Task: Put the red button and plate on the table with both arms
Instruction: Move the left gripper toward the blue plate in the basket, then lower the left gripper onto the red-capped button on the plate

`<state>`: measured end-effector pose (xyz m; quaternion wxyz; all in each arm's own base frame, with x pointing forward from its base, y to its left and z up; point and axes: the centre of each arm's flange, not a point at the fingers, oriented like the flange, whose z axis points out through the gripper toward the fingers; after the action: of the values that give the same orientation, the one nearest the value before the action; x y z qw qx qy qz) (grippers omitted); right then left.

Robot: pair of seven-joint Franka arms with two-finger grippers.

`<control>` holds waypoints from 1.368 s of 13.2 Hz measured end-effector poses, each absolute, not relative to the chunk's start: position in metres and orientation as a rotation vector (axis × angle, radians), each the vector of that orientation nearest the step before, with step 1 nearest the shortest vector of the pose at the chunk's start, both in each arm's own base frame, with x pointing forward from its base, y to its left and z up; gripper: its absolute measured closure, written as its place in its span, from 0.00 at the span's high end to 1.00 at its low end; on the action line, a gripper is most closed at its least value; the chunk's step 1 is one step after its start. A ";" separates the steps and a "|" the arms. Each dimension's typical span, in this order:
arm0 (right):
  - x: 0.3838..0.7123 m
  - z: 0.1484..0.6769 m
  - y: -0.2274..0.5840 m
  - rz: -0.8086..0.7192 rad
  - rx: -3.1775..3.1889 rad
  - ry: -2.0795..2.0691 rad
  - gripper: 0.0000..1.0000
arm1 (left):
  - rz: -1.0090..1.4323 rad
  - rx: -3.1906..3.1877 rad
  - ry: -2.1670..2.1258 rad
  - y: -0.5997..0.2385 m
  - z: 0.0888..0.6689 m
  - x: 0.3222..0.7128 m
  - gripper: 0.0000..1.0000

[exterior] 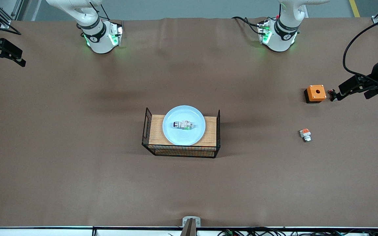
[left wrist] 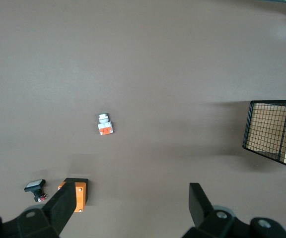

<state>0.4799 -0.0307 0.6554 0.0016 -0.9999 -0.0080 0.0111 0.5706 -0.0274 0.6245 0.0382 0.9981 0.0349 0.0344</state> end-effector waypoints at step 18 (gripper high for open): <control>0.481 0.656 -0.032 0.020 -3.137 -0.023 1.00 | -0.028 2.804 0.997 -0.350 0.561 0.525 1.00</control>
<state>0.4808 -0.0315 0.6564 0.0023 -1.0000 -0.0072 0.0065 0.5253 -0.3498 0.5614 0.0826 0.9389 0.3340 -0.0094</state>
